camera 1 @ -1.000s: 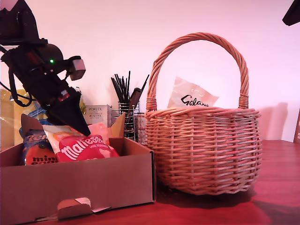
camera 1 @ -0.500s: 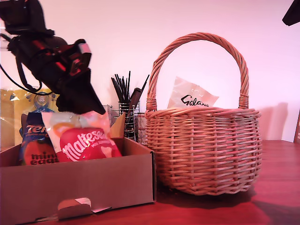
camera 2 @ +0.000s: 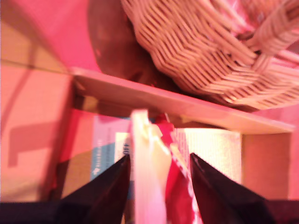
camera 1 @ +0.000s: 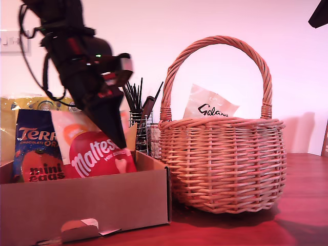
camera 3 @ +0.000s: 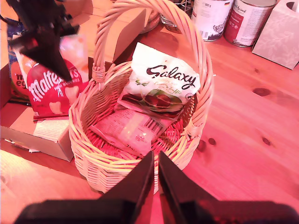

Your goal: Move the bags of Easter eggs from the cardboard box on the left into the woven basket on the right side.

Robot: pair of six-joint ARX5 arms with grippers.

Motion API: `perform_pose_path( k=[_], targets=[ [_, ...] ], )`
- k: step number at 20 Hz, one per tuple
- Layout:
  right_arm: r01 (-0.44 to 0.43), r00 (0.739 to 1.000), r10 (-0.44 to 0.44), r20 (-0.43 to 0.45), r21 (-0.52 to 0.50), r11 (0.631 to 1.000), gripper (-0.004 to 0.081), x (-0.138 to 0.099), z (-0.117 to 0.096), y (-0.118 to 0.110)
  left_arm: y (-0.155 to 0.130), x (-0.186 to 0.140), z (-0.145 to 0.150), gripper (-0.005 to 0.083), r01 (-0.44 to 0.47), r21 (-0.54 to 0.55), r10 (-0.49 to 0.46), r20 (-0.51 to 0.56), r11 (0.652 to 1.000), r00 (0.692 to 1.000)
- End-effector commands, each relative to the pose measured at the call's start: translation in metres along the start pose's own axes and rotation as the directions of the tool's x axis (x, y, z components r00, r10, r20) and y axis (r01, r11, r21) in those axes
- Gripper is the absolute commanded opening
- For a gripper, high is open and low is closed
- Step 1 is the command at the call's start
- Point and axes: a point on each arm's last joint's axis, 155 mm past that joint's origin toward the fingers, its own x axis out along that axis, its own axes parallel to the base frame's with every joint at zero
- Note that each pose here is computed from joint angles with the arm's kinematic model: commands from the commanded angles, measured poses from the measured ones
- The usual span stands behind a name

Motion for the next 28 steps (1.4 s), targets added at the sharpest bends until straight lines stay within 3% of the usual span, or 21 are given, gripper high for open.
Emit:
perform_pose_path(
  k=[1,6,10,11,16,23,28],
  targets=[
    [-0.015,0.999,0.015,0.028,-0.009,1.000,-0.0013,-0.003,0.010,0.003,0.001,0.012,-0.010,0.0245,-0.001,-0.013,0.001,-0.044,1.000,0.999],
    [-0.020,0.999,0.020,0.029,-0.009,1.000,-0.0013,-0.003,0.010,0.004,0.001,0.019,-0.016,0.0230,-0.002,-0.043,-0.001,-0.065,0.999,0.998],
    [-0.020,0.999,0.020,0.030,-0.009,1.000,-0.0013,-0.003,0.010,0.004,0.001,0.029,-0.025,-0.0008,0.016,-0.060,-0.022,-0.102,0.998,0.995],
    [-0.020,0.999,0.020,0.030,-0.009,1.000,-0.0013,-0.003,0.010,0.004,0.001,0.029,-0.025,-0.0021,0.015,-0.050,-0.020,-0.101,0.999,0.995],
    [-0.019,0.999,0.020,0.033,-0.010,1.000,-0.0013,-0.003,0.011,0.004,0.006,0.015,-0.025,-0.0021,-0.024,-0.032,0.020,-0.133,0.999,0.991],
    [-0.019,0.999,0.019,0.033,-0.010,1.000,-0.0013,-0.003,0.011,0.004,0.001,-0.044,0.023,-0.0021,-0.058,-0.001,0.057,-0.059,0.998,0.997],
    [-0.019,0.999,0.019,0.033,-0.010,1.000,-0.0013,-0.003,0.011,0.004,-0.010,-0.073,0.038,-0.0021,-0.053,0.009,0.053,-0.033,0.999,0.998]
  ],
)
